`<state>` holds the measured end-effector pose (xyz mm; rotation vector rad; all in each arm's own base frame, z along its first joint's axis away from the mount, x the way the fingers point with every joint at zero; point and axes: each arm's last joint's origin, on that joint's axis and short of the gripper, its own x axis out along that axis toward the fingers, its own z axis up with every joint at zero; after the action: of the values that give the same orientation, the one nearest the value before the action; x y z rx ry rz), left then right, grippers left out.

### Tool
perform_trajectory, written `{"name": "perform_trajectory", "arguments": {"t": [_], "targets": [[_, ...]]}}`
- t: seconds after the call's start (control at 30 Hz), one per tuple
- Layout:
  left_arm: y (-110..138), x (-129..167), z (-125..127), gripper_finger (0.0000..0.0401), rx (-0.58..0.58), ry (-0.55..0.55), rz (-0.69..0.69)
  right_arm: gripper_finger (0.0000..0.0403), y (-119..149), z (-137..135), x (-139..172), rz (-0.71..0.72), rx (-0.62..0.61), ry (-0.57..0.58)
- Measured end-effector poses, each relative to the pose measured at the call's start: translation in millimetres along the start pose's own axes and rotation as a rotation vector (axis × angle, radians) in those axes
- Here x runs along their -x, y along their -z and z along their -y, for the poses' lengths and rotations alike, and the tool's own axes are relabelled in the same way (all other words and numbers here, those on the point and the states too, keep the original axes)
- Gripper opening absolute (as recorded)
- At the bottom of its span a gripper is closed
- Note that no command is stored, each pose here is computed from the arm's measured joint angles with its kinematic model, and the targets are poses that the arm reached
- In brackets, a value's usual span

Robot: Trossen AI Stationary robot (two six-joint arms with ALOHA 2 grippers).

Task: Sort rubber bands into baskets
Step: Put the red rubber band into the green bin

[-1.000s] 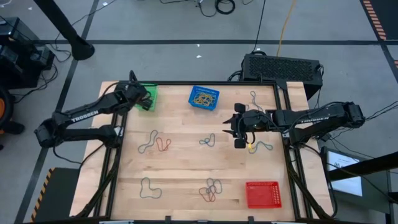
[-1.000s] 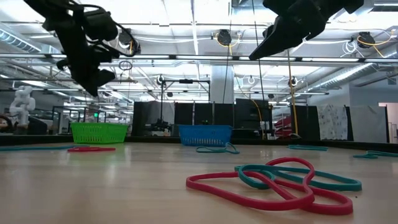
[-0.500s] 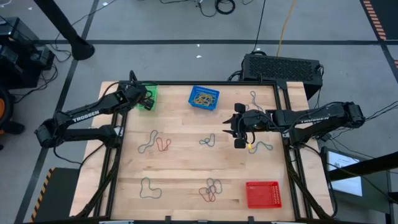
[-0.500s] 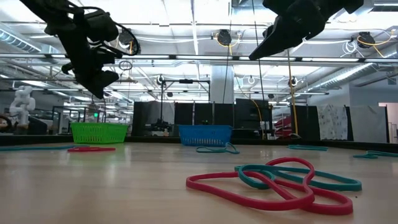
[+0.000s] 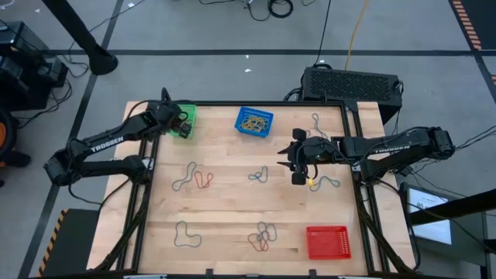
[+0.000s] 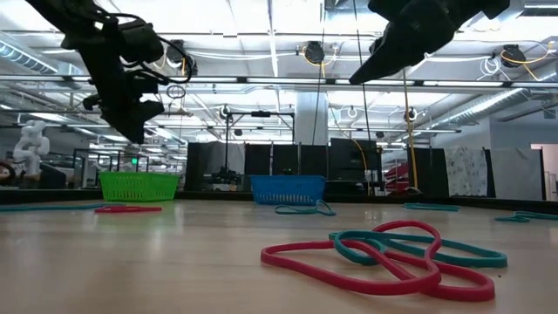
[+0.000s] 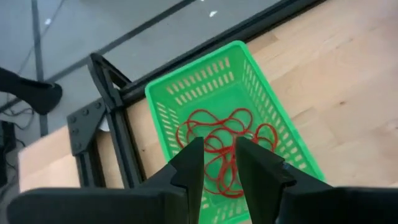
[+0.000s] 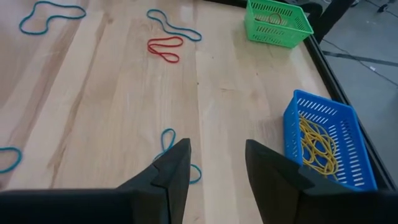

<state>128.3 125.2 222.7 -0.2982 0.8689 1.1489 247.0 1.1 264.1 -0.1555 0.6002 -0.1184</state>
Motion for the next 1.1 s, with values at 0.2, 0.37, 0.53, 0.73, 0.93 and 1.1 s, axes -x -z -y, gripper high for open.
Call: {"name": "perform_trajectory", "arguments": {"t": [0.2, 0.37, 0.53, 0.73, 0.93, 1.1], "targets": [[-2, 1, 6, 0.0101, -0.018, 0.212, -0.008, 0.0146, 0, 0, 0, 0.000, -0.008, 0.000], [-7, 5, 17, 0.0101, -0.048, 0.466, 0.034, 0.0146, -1, 0, 0, 0.012, -0.010, 0.001], [-10, 17, 37, 0.0101, -0.145, 0.713, 0.094, 0.0146, -2, 0, 0, 0.022, -0.046, -0.006], [-3, 39, 69, 0.0101, -0.289, 0.905, 0.153, 0.0146, -3, -3, 0, 0.028, -0.092, -0.091], [7, 63, 108, 0.0101, -0.396, 1.089, 0.239, 0.0146, -3, -4, 0, 0.026, -0.135, -0.109], [22, 79, 144, 0.0101, -0.496, 1.233, 0.293, 0.0146, -2, -7, 1, 0.015, -0.168, -0.119]]}}
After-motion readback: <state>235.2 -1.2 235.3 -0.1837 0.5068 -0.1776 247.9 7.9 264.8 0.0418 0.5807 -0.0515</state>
